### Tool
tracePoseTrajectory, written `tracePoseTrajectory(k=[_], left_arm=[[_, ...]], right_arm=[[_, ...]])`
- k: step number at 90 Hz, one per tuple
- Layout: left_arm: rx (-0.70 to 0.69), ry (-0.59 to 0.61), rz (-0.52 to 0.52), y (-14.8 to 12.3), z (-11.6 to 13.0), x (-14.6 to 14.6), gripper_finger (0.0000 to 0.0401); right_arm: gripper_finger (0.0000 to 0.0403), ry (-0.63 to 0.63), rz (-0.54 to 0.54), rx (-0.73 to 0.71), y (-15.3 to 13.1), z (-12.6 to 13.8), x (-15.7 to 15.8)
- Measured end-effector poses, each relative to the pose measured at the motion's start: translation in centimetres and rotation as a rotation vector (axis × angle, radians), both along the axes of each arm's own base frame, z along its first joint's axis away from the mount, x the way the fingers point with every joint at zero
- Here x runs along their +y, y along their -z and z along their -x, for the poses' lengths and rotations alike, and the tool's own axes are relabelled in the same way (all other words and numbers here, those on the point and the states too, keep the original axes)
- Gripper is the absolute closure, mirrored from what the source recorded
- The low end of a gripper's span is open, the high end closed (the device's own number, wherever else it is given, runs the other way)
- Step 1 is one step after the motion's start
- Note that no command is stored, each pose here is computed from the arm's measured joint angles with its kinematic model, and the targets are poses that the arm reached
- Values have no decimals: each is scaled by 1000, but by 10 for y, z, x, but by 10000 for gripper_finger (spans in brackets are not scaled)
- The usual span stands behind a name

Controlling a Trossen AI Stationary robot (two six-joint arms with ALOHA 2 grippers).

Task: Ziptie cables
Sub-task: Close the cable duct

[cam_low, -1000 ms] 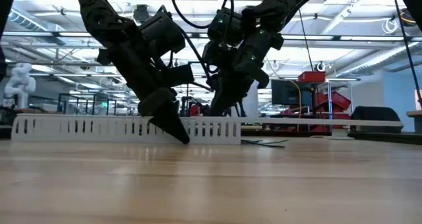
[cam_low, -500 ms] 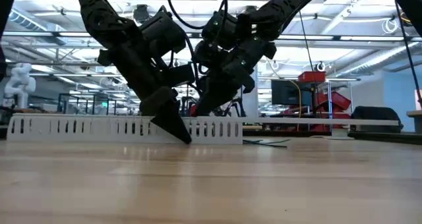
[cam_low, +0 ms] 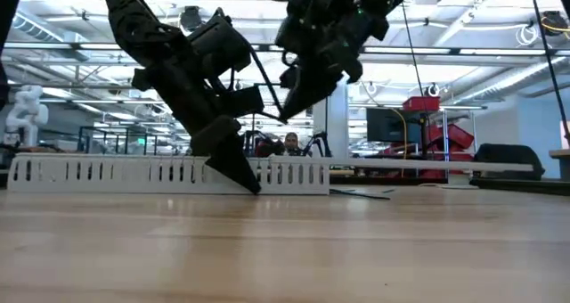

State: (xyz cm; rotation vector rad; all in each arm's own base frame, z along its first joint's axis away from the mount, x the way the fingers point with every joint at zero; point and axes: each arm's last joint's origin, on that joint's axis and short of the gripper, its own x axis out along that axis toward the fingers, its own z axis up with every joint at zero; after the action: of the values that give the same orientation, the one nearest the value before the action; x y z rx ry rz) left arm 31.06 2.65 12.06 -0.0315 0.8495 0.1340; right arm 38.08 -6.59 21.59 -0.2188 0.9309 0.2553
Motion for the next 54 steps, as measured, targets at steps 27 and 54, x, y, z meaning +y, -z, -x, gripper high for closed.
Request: tracePoseTrajectory(k=[27,54], left_arm=[[7,-1,-6,0,1,0,154],[-2,-4,-6,0,1,0,154]], right_arm=[[403,-14,-46,116,46,-13,2],[403,-28,-57,4,54,-30,6]])
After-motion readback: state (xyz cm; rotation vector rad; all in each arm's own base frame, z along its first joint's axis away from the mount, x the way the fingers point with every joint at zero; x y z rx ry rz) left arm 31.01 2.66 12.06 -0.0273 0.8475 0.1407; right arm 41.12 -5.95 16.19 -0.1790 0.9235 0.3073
